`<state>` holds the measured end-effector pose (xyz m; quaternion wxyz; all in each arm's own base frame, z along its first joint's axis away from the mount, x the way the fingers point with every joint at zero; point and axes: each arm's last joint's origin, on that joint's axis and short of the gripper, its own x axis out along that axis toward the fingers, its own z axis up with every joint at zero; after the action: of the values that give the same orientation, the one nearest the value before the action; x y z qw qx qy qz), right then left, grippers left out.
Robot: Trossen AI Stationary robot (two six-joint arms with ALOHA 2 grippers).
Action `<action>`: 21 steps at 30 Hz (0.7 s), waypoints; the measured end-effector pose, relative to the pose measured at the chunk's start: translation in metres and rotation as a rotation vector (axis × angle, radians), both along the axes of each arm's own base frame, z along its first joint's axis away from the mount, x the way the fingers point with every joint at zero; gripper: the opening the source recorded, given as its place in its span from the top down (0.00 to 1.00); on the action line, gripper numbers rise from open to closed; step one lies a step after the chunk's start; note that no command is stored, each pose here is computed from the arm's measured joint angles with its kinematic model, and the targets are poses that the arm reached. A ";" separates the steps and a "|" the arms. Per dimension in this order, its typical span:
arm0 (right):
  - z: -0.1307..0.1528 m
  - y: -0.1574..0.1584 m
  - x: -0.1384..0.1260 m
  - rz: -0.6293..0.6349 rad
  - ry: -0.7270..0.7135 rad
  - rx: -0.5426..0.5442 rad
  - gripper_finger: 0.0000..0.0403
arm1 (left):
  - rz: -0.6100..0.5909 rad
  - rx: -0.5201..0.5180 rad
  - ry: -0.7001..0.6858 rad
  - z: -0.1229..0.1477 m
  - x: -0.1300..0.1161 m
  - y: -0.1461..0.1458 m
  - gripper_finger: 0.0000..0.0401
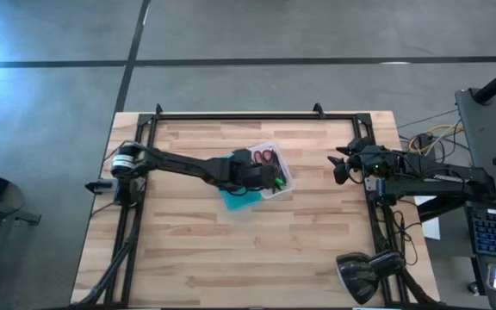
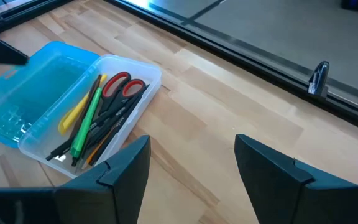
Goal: Pick & place school supplies into a supply box
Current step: Close the blue supply box
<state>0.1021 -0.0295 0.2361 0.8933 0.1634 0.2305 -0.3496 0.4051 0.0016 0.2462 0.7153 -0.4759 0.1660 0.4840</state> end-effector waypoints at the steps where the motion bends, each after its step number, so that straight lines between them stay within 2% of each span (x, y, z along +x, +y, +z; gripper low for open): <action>1: 0.000 0.000 0.000 -0.001 0.001 0.000 0.44 | 0.002 0.004 0.007 0.003 -0.003 -0.002 0.79; 6: 0.000 0.000 0.000 -0.003 0.003 -0.001 0.44 | 0.058 0.000 0.123 0.015 -0.030 -0.010 0.79; 11: 0.000 0.000 0.001 -0.017 -0.016 0.015 0.44 | 0.146 -0.021 0.273 0.015 -0.058 -0.026 0.79; 16: -0.002 -0.001 0.011 -0.041 -0.058 0.074 0.44 | 0.176 -0.022 0.326 0.017 -0.072 -0.043 0.79; 21: -0.010 -0.003 0.034 0.003 -0.048 0.142 0.44 | 0.209 -0.058 0.328 0.009 -0.087 -0.052 0.79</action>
<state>0.1365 -0.0327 0.2258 0.8851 0.2346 0.2335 -0.3272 0.3186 -0.0506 0.2549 0.6106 -0.4258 0.2440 0.6216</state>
